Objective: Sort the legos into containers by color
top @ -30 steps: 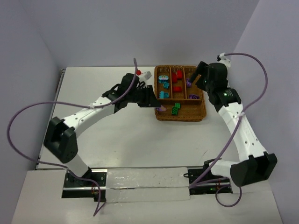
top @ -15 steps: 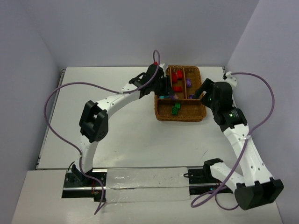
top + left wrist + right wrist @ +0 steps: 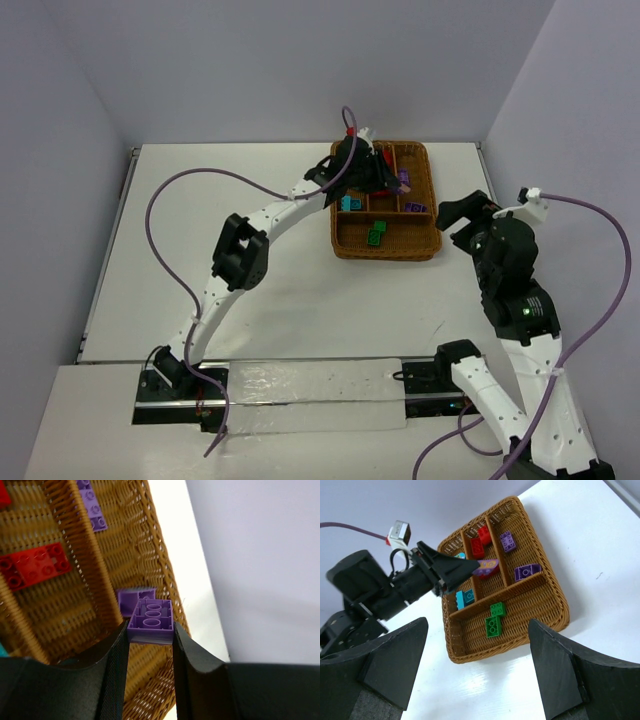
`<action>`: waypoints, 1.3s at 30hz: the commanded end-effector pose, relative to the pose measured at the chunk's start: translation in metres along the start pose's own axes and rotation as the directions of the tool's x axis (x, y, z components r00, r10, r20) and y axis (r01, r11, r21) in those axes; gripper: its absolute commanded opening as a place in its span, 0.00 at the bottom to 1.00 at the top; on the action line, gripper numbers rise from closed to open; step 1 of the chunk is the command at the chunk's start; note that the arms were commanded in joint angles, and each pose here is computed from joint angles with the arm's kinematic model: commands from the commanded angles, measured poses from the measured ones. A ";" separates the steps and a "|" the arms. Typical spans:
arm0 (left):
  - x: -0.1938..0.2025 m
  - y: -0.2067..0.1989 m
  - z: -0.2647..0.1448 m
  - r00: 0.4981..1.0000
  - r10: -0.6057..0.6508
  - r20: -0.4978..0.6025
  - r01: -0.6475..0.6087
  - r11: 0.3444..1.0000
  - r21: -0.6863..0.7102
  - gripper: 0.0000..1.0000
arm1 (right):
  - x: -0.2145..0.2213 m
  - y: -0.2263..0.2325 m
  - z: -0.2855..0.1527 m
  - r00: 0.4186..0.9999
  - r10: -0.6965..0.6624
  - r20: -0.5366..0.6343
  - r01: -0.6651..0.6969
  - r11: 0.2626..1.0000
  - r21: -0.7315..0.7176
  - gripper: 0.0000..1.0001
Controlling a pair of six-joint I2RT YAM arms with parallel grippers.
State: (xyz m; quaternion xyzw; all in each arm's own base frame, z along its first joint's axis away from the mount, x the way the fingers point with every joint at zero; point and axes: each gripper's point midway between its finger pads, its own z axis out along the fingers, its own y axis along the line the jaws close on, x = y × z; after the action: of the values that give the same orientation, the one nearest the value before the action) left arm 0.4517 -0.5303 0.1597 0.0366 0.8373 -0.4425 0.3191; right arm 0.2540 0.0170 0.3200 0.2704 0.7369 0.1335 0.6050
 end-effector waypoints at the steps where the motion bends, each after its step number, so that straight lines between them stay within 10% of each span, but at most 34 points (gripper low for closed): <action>1: -0.033 -0.055 0.000 0.993 -0.053 0.105 0.031 0.979 0.202 0.00 | -0.001 -0.006 -0.002 1.000 0.006 0.016 -0.007 1.000 0.021 0.88; 22: -0.040 -0.069 -0.011 0.988 -0.089 0.123 0.058 0.970 0.236 0.00 | 0.026 -0.011 0.015 0.997 -0.029 -0.070 0.032 0.999 0.039 0.88; 39: -0.068 -0.070 0.028 0.891 -0.315 0.326 0.199 0.918 0.342 0.00 | 0.011 0.003 -0.010 0.999 0.020 -0.029 -0.022 0.998 -0.057 0.88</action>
State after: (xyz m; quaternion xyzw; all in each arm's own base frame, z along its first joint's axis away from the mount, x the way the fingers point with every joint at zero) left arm 0.4986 -0.5617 0.2100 -0.0972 0.7318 -0.5585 0.3783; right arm 0.2467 0.0252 0.3035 0.2594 0.7496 0.1508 0.5900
